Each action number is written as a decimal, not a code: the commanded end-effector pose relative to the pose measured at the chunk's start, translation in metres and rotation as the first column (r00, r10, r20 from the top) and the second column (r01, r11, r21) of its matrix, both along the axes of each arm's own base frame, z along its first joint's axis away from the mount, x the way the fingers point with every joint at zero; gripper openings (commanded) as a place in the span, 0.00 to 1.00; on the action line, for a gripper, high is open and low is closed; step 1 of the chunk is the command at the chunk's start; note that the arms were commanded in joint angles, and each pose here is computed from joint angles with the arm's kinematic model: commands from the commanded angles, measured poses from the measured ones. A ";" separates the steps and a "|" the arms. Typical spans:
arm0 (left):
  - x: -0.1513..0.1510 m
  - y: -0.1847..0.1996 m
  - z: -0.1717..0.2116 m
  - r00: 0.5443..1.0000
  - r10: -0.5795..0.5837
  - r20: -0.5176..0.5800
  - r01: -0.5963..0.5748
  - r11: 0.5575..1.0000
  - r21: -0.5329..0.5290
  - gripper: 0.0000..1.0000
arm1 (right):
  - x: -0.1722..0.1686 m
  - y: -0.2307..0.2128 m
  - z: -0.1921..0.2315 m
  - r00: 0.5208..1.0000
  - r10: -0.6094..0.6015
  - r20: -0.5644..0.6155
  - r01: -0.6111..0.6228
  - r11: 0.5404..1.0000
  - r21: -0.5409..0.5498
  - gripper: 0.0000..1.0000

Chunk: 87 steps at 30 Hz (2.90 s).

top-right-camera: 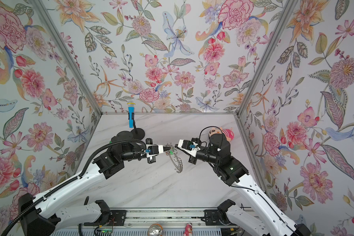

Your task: Remove the keys from the keyring

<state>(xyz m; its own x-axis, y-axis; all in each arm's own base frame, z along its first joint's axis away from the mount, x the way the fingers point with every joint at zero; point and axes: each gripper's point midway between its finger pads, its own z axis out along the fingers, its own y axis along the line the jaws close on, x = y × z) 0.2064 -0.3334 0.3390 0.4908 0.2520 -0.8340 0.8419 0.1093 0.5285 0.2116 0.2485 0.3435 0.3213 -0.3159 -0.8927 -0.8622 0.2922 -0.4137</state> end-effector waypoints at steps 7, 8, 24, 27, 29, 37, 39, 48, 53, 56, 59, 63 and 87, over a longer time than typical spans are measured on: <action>-0.024 0.008 0.030 0.998 -0.064 0.026 0.066 0.995 -0.071 0.00 | 0.015 -0.002 0.006 0.998 -0.061 0.022 0.062 0.998 -0.018 0.00; -0.025 0.008 0.031 0.997 -0.068 0.027 0.069 0.995 -0.074 0.00 | 0.016 -0.001 0.004 0.998 -0.064 0.022 0.065 0.998 -0.022 0.00; -0.030 0.004 0.031 0.994 -0.103 0.023 0.104 0.991 -0.080 0.00 | 0.019 0.012 -0.006 0.999 -0.050 0.007 0.050 0.997 -0.055 0.00; -0.029 0.004 0.026 0.995 -0.101 0.016 0.102 0.992 -0.070 0.00 | 0.018 0.009 0.001 0.998 -0.060 0.022 0.061 0.997 -0.038 0.00; -0.030 0.004 0.022 0.994 -0.106 0.012 0.106 0.992 -0.065 0.00 | 0.019 0.004 0.006 0.997 -0.074 0.029 0.075 0.997 -0.023 0.00; -0.035 0.003 0.014 0.991 -0.129 -0.017 0.128 0.990 -0.053 0.00 | 0.024 -0.002 0.013 0.994 -0.097 0.041 0.097 0.995 0.001 0.00; -0.036 0.003 0.013 0.991 -0.131 -0.024 0.130 0.990 -0.050 0.00 | 0.025 -0.002 0.016 0.994 -0.099 0.049 0.099 0.995 0.007 0.00; -0.025 0.008 0.023 0.999 -0.042 0.010 0.043 0.994 -0.101 0.00 | 0.025 -0.004 0.012 0.993 -0.110 0.040 0.110 0.994 0.000 0.00; -0.013 0.013 0.038 0.999 0.040 0.028 -0.035 0.985 -0.167 0.00 | 0.024 -0.005 0.001 0.993 -0.120 0.014 0.121 0.993 -0.015 0.00; -0.009 0.016 0.044 0.997 0.075 0.032 -0.067 0.978 -0.197 0.00 | 0.021 -0.004 -0.004 0.993 -0.118 0.007 0.118 0.993 -0.021 0.00; -0.006 0.018 0.047 0.995 0.097 0.033 -0.088 0.971 -0.221 0.00 | 0.018 -0.002 -0.007 0.993 -0.114 0.002 0.114 0.993 -0.027 0.00; -0.004 0.022 0.052 0.992 0.123 0.031 -0.111 0.960 -0.256 0.00 | 0.015 0.004 -0.014 0.995 -0.102 -0.015 0.101 0.994 -0.036 0.00; 0.019 0.022 0.039 0.974 0.213 -0.074 -0.226 0.938 -0.262 0.00 | -0.003 0.019 -0.034 0.995 -0.101 -0.001 0.101 0.989 -0.108 0.00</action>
<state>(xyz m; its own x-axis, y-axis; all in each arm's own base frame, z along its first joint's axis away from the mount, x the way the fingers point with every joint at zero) 0.2171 -0.3181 0.3512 0.3787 0.1679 -0.9101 0.8459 0.3362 0.4140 0.2129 0.2709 0.3258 0.3048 -0.4006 -0.8641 -0.8248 0.3426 -0.4498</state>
